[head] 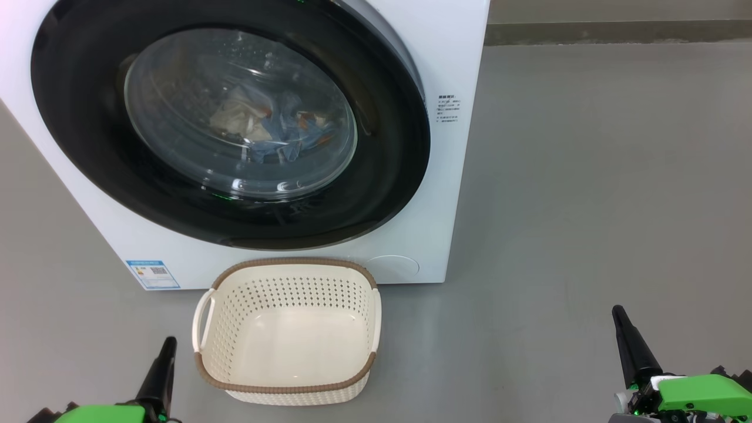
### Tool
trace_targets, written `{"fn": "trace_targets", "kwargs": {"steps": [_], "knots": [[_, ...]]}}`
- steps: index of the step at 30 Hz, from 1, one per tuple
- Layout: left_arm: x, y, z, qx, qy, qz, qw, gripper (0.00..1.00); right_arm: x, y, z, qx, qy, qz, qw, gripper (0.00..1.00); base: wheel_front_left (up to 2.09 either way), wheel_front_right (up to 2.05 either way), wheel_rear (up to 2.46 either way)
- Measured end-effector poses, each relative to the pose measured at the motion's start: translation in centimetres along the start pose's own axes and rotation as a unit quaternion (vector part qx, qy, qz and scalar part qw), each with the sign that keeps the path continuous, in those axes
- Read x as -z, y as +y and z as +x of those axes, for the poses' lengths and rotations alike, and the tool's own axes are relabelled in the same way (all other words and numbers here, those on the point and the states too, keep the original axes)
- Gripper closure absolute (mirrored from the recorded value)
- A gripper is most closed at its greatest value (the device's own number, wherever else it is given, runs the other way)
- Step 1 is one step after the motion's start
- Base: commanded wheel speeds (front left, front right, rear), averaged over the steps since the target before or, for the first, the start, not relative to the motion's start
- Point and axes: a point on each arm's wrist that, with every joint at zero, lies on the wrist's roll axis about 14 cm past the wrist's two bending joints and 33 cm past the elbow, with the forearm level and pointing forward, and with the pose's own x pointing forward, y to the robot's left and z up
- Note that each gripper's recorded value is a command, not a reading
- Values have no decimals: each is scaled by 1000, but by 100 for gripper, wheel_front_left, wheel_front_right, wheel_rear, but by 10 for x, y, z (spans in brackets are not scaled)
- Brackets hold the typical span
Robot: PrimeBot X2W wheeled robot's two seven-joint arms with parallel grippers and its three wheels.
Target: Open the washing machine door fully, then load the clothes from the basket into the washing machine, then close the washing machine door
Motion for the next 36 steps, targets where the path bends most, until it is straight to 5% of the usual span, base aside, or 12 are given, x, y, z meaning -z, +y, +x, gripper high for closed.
{"fn": "trace_targets", "kwargs": {"steps": [36], "knots": [[0,-5,2,9,-1,-22,1000,100,0,3,0,-5,-1,25,1000,100,0,0,0]]}}
